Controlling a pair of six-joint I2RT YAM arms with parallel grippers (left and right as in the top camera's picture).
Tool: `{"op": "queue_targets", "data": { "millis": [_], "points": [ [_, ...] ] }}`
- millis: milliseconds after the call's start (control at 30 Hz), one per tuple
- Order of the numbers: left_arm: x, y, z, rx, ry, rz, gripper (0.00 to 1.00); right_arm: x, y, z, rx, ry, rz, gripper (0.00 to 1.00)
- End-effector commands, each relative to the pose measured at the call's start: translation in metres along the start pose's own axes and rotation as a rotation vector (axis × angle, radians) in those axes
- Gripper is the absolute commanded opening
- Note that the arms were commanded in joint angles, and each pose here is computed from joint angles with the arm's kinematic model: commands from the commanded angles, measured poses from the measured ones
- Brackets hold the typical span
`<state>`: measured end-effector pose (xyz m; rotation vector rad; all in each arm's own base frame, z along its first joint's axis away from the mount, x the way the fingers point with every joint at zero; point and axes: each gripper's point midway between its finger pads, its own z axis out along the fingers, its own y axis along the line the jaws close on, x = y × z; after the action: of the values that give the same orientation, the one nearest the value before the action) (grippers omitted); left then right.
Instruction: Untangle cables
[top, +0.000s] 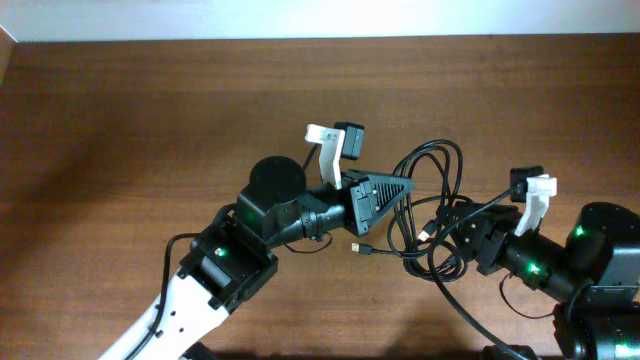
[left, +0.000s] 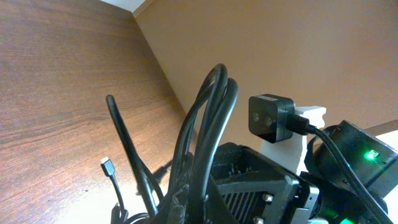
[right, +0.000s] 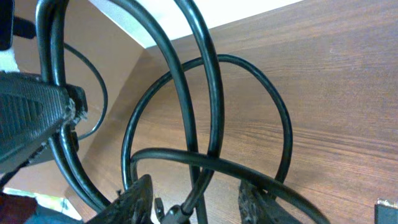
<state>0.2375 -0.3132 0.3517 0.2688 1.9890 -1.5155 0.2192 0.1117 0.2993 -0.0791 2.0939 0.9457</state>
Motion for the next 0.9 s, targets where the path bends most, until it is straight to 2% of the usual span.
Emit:
{"op": "queue_targets", "data": {
  "millis": [0,200,400,567,667,867],
  "points": [
    [-0.004,-0.018,-0.003,0.051,-0.001,0.023,0.00,-0.005,0.007,-0.004,-0.011,-0.017,-0.021,0.41],
    [-0.004,-0.018,-0.003,0.052,0.000,0.023,0.00,-0.006,0.007,-0.004,-0.011,-0.018,-0.022,0.41],
    [-0.002,-0.020,-0.003,0.062,0.011,0.024,0.00,-0.008,0.008,-0.004,-0.013,-0.024,-0.027,0.35],
    [-0.001,-0.020,-0.003,0.064,0.014,0.024,0.00,-0.010,0.001,0.005,-0.009,-0.002,-0.009,0.24],
    [-0.001,-0.020,-0.003,0.064,0.014,0.024,0.00,-0.009,0.001,0.009,-0.022,0.015,0.001,0.22],
    [-0.002,-0.019,-0.003,0.061,0.012,0.024,0.00,-0.008,0.004,0.012,-0.052,0.032,0.007,0.08]
  ]
}}
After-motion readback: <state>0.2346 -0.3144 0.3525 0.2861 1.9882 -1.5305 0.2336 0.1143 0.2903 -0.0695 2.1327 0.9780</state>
